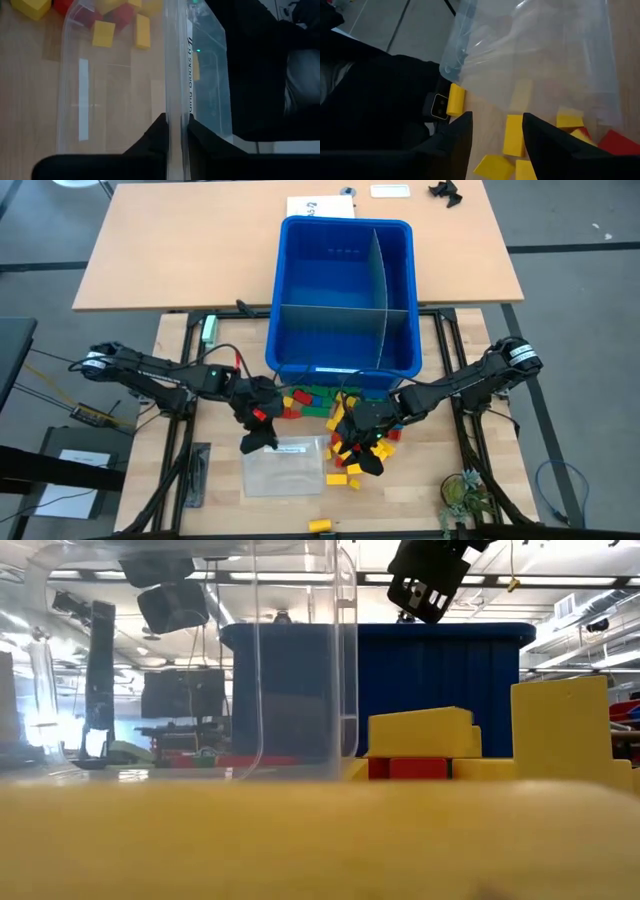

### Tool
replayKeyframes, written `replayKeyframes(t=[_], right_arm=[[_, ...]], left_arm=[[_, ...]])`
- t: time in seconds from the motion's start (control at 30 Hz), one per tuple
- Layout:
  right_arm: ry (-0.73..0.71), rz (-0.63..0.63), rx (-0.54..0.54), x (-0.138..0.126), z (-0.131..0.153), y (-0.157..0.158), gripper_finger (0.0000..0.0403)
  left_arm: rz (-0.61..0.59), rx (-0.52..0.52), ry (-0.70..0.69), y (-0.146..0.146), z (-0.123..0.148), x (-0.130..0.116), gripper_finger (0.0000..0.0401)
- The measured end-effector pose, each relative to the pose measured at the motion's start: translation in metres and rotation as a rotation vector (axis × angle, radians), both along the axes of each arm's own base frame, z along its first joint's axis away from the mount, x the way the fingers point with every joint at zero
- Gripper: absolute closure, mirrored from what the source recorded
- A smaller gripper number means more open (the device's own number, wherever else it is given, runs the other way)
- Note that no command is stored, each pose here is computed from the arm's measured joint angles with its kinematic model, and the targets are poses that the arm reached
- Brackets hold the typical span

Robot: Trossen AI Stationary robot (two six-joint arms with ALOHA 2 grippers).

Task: Sort blocks
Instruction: Pour the blocks on the table from the transparent bin

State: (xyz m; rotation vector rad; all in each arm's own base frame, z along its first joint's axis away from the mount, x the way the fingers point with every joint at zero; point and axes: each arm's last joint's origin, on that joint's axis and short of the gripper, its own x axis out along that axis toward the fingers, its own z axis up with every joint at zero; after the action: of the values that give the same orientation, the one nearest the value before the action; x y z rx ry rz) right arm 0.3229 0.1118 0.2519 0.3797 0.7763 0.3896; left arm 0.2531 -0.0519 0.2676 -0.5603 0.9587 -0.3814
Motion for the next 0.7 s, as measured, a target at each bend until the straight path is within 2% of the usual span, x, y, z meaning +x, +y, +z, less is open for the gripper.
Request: replayKeyframes(t=[0.27, 0.53, 0.7], right_arm=[[-0.004, 0.013, -0.005, 0.0, 0.0, 0.0, 0.0232], [-0.006, 0.028, 0.001, -0.002, 0.001, 0.003, 0.025], [-0.006, 0.03, 0.001, -0.002, 0.001, 0.004, 0.0258]], left_arm=[[0.036, 0.006, 0.003, -0.002, 0.009, -0.004, 0.0359], [0.124, 0.171, 0.017, -0.022, 0.061, -0.021, 0.0361], [0.181, 0.236, -0.009, -0.042, 0.092, -0.036, 0.0361]])
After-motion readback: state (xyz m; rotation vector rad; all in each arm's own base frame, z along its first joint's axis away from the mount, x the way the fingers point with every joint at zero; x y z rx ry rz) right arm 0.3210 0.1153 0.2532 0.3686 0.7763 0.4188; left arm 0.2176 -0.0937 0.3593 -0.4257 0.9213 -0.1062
